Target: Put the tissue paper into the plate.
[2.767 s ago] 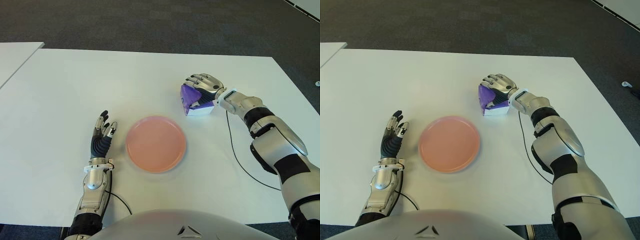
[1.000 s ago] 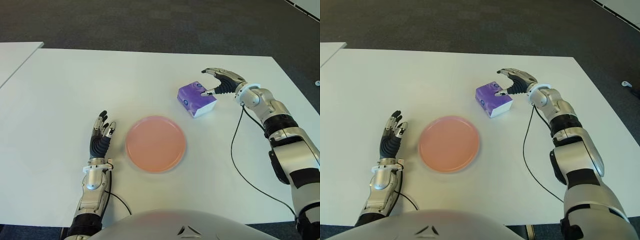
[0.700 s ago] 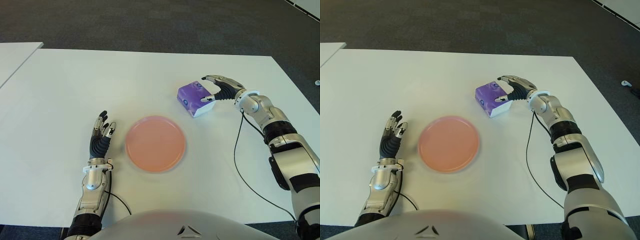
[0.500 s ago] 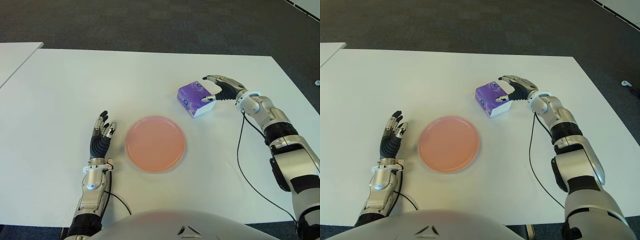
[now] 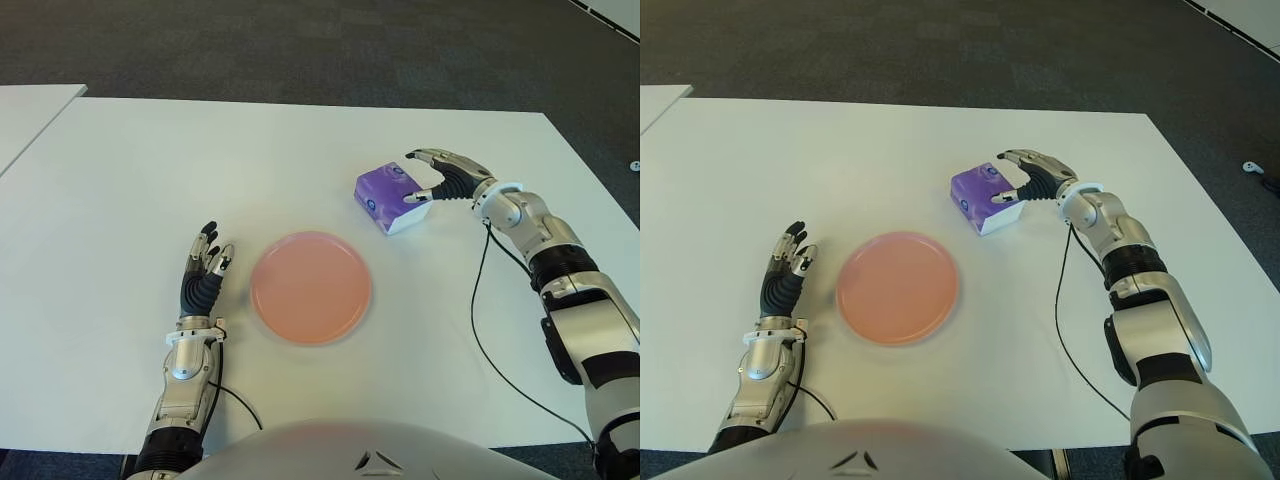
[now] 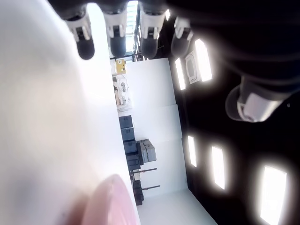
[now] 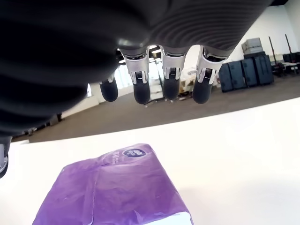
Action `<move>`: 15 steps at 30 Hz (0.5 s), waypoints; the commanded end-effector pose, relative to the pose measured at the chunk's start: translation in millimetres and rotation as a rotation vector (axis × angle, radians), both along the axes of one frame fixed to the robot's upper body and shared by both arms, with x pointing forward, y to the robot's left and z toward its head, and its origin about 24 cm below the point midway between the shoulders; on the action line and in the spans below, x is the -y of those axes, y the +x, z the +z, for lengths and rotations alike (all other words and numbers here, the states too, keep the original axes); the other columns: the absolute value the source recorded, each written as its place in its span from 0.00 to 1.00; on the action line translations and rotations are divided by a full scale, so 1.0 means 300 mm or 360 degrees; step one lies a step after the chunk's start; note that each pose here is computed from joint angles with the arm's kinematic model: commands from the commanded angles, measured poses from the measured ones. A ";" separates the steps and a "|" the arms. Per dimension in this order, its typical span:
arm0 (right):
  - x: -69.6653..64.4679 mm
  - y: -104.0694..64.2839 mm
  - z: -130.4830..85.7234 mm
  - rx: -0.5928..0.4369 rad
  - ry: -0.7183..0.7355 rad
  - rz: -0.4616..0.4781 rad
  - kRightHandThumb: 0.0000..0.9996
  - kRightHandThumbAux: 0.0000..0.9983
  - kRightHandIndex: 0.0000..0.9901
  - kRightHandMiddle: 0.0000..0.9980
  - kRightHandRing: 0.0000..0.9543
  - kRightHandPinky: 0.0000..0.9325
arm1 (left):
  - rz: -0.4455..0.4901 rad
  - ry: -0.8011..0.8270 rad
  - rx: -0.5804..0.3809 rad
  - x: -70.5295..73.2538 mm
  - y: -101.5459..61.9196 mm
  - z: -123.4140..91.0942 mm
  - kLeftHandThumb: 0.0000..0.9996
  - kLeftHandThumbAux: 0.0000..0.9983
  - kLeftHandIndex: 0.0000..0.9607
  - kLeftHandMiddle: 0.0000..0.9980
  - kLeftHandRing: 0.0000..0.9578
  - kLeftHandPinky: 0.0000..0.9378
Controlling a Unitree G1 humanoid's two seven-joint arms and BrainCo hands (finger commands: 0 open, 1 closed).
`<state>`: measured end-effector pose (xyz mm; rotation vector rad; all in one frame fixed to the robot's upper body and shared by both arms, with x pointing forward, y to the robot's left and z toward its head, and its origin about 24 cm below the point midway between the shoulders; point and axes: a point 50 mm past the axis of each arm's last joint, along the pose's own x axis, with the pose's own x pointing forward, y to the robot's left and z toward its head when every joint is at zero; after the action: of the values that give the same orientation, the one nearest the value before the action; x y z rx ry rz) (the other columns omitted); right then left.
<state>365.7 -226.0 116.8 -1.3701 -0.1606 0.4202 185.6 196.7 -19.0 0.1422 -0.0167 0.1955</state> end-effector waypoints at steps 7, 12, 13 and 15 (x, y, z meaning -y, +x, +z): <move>-0.060 -0.014 -0.094 -0.0045 -0.0044 0.0008 0.19 0.41 0.00 0.00 0.00 0.00 | 0.0030 -0.0027 -0.0342 -0.012 -0.097 -0.116 0.00 0.42 0.00 0.00 0.00 0.00; -0.082 -0.014 -0.111 0.0001 -0.0065 0.0015 0.16 0.43 0.00 0.00 0.00 0.00 | 0.0039 -0.0031 -0.0342 -0.010 -0.094 -0.118 0.00 0.41 0.00 0.00 0.00 0.00; -0.088 -0.014 -0.112 0.0027 -0.0072 0.0020 0.15 0.43 0.00 0.00 0.00 0.00 | 0.0042 -0.0031 -0.0342 -0.009 -0.094 -0.118 0.00 0.41 0.00 0.00 0.00 0.00; -0.101 -0.013 -0.113 0.0076 -0.0079 0.0026 0.15 0.44 0.00 0.00 0.00 0.00 | 0.0047 -0.0031 -0.0341 -0.008 -0.093 -0.118 0.00 0.41 0.00 0.00 0.00 0.00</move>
<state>363.6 -199.8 90.2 -1.4083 -0.1918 0.4191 185.8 196.3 -19.1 0.1427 -0.0165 0.1891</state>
